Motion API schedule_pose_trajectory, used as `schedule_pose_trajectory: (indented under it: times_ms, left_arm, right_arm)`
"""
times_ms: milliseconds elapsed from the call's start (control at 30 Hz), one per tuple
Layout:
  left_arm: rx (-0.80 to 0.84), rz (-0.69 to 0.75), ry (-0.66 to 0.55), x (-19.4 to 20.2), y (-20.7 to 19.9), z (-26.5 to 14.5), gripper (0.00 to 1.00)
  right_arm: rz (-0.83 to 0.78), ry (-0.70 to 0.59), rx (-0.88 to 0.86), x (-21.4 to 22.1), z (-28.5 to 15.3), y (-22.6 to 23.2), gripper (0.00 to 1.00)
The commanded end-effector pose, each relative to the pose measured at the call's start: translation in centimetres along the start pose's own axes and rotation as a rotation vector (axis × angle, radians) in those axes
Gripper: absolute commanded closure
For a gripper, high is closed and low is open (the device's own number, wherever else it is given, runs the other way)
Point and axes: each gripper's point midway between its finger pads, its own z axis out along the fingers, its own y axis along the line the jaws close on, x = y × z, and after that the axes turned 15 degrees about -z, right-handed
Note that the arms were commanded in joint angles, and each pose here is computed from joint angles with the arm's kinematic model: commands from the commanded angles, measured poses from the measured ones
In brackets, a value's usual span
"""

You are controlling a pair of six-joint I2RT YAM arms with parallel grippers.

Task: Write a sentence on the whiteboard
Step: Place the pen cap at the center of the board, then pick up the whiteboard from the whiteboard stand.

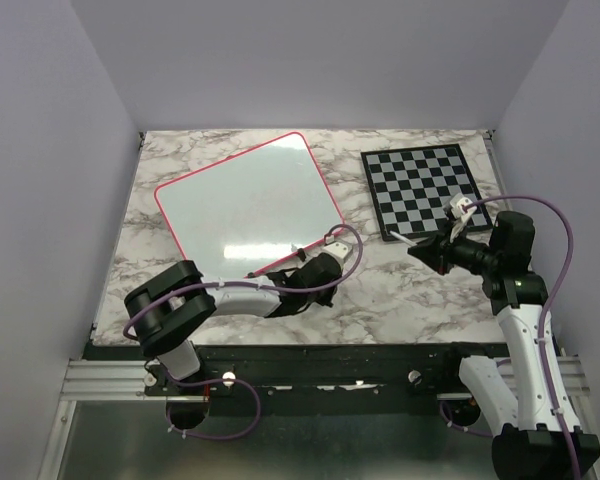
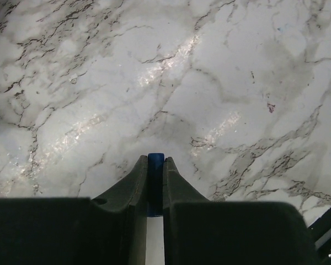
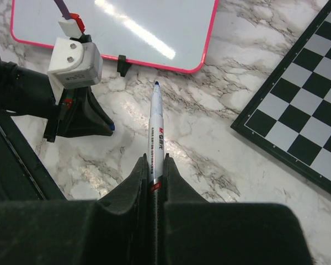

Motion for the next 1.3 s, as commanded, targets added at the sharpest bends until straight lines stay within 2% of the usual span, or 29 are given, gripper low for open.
schedule_pose_trajectory:
  times_ms: [0, 167, 300, 400, 433, 500, 533, 567, 633, 700, 767, 800, 900, 1000, 1033, 1133, 1267]
  left_arm:
    - [-0.083, 0.004, -0.002, 1.0, 1.8, 0.6, 0.81]
    - [-0.075, -0.014, -0.025, 1.0, 2.1, 0.2, 0.69]
    - [-0.043, -0.047, -0.100, -0.9, 1.4, -1.5, 0.57]
    - [0.019, -0.053, -0.182, -3.4, 0.3, -4.0, 0.41]
    - [0.028, -0.056, -0.208, -4.2, 0.3, -4.7, 0.30]
    - [0.078, -0.062, -0.268, -6.5, -0.2, -7.2, 0.18]
    - [0.083, -0.061, -0.251, -6.5, 0.3, -8.0, 0.05]
    - [0.101, -0.099, -0.324, -9.3, 1.1, -10.3, 0.01]
    - [0.117, -0.147, -0.353, -11.1, 3.2, -12.6, 0.01]
    - [0.154, -0.227, -0.482, -14.6, 6.3, -17.2, 0.01]
    - [0.161, -0.215, -0.565, -16.1, 7.8, -21.2, 0.01]
    - [0.067, -0.243, -0.625, -17.2, 11.1, -22.8, 0.01]
    - [-0.003, -0.299, -0.631, -17.3, 15.3, -25.3, 0.01]
    - [-0.038, -0.404, -0.621, -16.6, 18.5, -25.2, 0.02]
    - [-0.058, -0.442, -0.662, -17.0, 20.0, -25.7, 0.02]
    - [-0.095, -0.522, -0.678, -16.5, 23.0, -25.5, 0.01]
    - [-0.224, -0.584, -0.636, -14.9, 27.0, -24.6, 0.01]
  right_arm:
    - [0.015, 0.004, 0.010, 0.4, 0.2, -0.4, 1.00]
    - [0.021, 0.004, 0.005, 0.6, 0.2, -0.4, 0.99]
    - [0.025, 0.004, 0.000, 0.6, 0.2, -0.3, 1.00]
    - [0.029, 0.004, -0.005, 0.7, 0.3, -0.3, 0.99]
    - [0.030, 0.005, -0.007, 0.7, 0.3, -0.3, 0.99]
    - [0.031, 0.002, -0.014, 0.6, 0.3, -0.2, 0.99]
    - [0.030, 0.002, -0.018, 0.7, 0.3, -0.1, 1.00]
    - [0.028, 0.001, -0.021, 0.7, 0.3, -0.1, 0.99]
    - [0.027, -0.003, -0.031, 0.6, 0.3, 0.1, 1.00]
    - [0.024, -0.009, -0.044, 0.5, 0.3, 0.3, 0.99]
    - [0.026, -0.014, -0.057, 0.4, 0.3, 0.5, 0.99]
    - [0.029, -0.013, -0.063, 0.4, 0.3, 0.6, 0.99]
    - [0.036, -0.019, -0.085, 0.3, 0.4, 0.9, 0.99]
    - [0.043, -0.023, -0.105, 0.3, 0.4, 1.1, 1.00]
    - [0.044, -0.021, -0.106, 0.3, 0.4, 1.2, 0.99]
    - [0.041, -0.028, -0.116, 0.2, 0.3, 1.5, 0.99]
    - [0.036, -0.038, -0.127, -0.1, 0.2, 1.7, 1.00]
